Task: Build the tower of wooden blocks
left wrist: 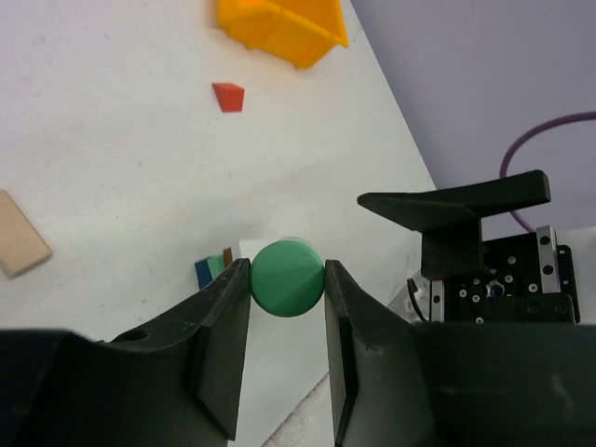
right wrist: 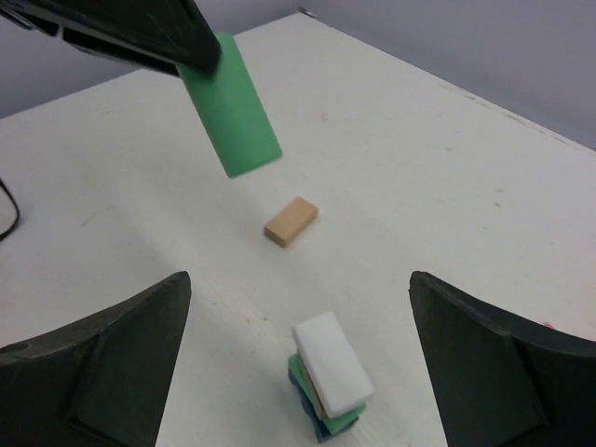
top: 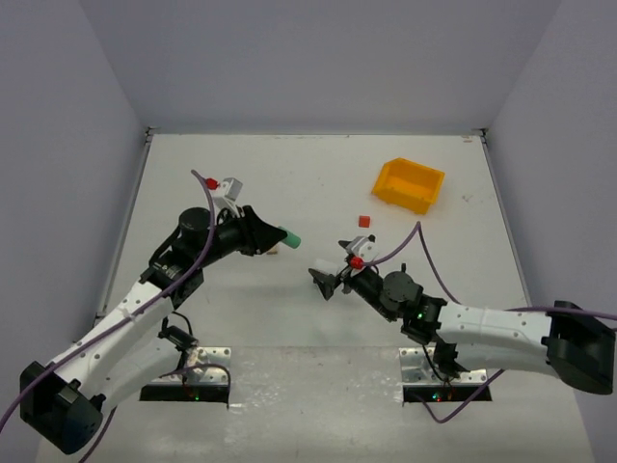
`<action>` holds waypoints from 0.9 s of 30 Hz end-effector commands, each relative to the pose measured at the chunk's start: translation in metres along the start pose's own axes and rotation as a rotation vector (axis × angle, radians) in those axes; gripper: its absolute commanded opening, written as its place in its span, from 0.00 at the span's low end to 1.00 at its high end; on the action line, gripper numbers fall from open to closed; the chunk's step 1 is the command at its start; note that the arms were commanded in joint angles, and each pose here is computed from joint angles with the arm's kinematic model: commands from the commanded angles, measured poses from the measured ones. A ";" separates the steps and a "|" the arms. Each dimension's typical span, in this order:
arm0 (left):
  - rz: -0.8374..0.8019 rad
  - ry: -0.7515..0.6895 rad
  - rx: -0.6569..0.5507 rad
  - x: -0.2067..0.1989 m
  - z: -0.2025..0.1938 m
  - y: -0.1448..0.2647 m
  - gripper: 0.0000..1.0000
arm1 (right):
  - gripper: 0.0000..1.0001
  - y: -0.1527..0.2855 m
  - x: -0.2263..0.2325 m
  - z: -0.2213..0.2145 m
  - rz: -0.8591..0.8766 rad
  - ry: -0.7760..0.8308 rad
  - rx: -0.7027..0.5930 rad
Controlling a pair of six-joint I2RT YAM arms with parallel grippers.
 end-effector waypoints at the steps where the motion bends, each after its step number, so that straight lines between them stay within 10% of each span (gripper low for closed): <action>1: 0.095 -0.128 -0.077 -0.011 0.026 -0.019 0.00 | 0.99 0.029 -0.056 -0.007 -0.310 -0.057 0.032; 10: 0.227 -0.364 0.041 -0.068 -0.027 -0.054 0.00 | 0.99 0.101 -0.167 -0.056 -0.897 -0.262 0.187; 27: 0.439 -0.495 0.057 -0.062 -0.053 -0.072 0.00 | 0.99 0.105 -0.175 -0.076 -0.918 -0.320 0.297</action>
Point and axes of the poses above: each gripper's point midway between its finger pads, its own y axis back along the fingers, its own x axis along the line the jaws close on, z = x × y, the point moved 2 cm from there along y, back along the fingers
